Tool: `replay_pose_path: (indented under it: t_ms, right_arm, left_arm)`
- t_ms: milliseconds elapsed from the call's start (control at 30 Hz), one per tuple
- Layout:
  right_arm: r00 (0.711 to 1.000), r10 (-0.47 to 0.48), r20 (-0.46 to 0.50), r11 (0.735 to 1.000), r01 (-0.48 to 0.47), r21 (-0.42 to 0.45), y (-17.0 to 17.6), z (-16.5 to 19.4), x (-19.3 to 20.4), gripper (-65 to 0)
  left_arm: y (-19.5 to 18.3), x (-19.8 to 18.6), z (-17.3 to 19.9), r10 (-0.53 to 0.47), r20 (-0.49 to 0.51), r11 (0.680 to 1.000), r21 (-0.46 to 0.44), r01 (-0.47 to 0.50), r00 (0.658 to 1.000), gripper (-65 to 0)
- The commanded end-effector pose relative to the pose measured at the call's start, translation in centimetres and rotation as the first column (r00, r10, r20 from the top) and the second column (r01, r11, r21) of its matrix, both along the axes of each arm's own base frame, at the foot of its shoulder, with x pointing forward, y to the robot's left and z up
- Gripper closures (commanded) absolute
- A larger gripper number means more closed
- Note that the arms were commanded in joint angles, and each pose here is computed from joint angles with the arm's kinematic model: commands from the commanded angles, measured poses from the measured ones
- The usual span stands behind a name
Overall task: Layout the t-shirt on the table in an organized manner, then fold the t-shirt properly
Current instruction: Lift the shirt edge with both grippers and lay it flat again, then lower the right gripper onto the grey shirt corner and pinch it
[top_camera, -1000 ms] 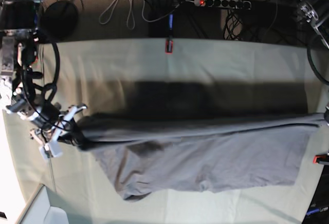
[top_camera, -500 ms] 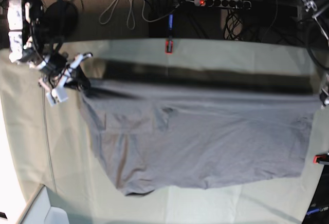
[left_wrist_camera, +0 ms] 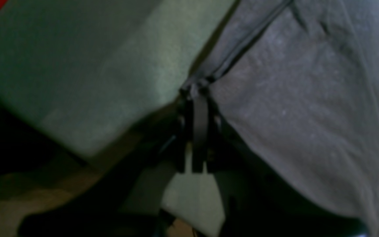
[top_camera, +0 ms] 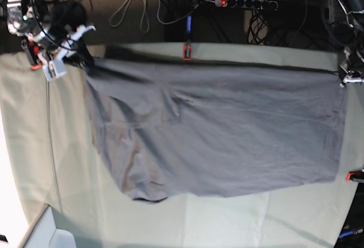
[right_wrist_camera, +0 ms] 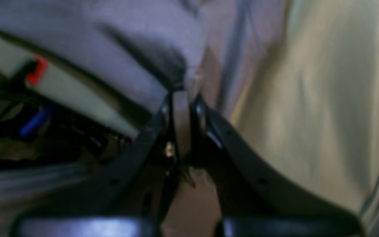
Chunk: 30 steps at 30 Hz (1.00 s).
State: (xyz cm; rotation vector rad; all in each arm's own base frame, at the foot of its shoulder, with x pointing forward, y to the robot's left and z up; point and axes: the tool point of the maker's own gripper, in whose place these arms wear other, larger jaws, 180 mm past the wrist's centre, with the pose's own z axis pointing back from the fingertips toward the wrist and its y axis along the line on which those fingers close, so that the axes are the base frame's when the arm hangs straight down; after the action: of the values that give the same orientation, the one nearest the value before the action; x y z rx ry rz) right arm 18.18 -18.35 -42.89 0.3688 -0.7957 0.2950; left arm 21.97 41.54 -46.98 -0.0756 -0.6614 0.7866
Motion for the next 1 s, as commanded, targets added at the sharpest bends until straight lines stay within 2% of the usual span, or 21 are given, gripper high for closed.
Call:
replay_pose_path:
  t_ms: [0, 133, 300, 400, 467, 567, 667, 800, 967]
  right_arm:
    - [1.000, 0.005, 0.019, 1.000, -0.005, 0.001, -0.4, 0.6, -0.1, 0.0]
    - [1.000, -0.006, 0.008, 1.000, 0.006, 0.009, -0.5, 0.2, -0.8, 0.0]
    - [1.000, -0.021, -0.023, 1.000, 0.021, 0.004, -1.0, -0.8, -1.1, 0.0]
    - [0.999, -0.023, -0.029, 1.000, 0.023, 0.003, -1.1, -1.0, -1.2, 0.0]
    - [0.999, -0.023, -0.030, 1.000, 0.023, 0.003, -1.1, -1.0, -1.3, -5.2]
    - [0.999, -0.023, -0.033, 1.000, 0.023, 0.003, -1.1, -1.0, -1.5, -17.9]
    - [0.999, -0.022, -0.024, 1.000, 0.022, 0.003, -1.1, -0.7, -1.3, -28.3]
    - [0.999, -0.041, 0.020, 0.999, 0.041, -0.020, -2.1, 1.0, -1.2, -33.6]
    - [0.987, -0.093, 0.129, 0.995, 0.096, -0.010, -2.4, 4.2, 0.5, -34.0]
  left_arm:
    - [0.6, -0.8, 0.1, -0.007, -0.033, 1.000, 0.012, 0.008, 0.999, -0.1]
    - [0.9, -1.5, 0.1, 0.008, -0.035, 1.000, 0.010, -0.008, 0.999, -0.1]
    - [3.1, -3.8, 0.5, 0.165, 0.017, 0.986, -0.018, -0.164, 0.986, -0.1]
    - [3.7, -4.1, 0.9, 0.203, 0.037, 0.979, -0.024, -0.203, 0.978, -0.4]
    - [3.7, -4.1, 0.9, 0.205, 0.039, 0.979, -0.024, -0.204, 0.978, -0.6]
    - [3.8, -4.0, 1.0, 0.206, 0.041, 0.978, -0.024, -0.205, 0.978, -1.5]
    - [3.8, -3.2, 1.3, 0.206, 0.059, 0.978, -0.028, -0.205, 0.977, -10.2]
    - [3.8, -3.1, 1.3, 0.208, 0.061, 0.978, -0.029, -0.206, 0.976, -24.0]
    - [4.2, -3.3, 1.6, 0.225, 0.070, 0.974, -0.029, -0.223, 0.972, -27.2]
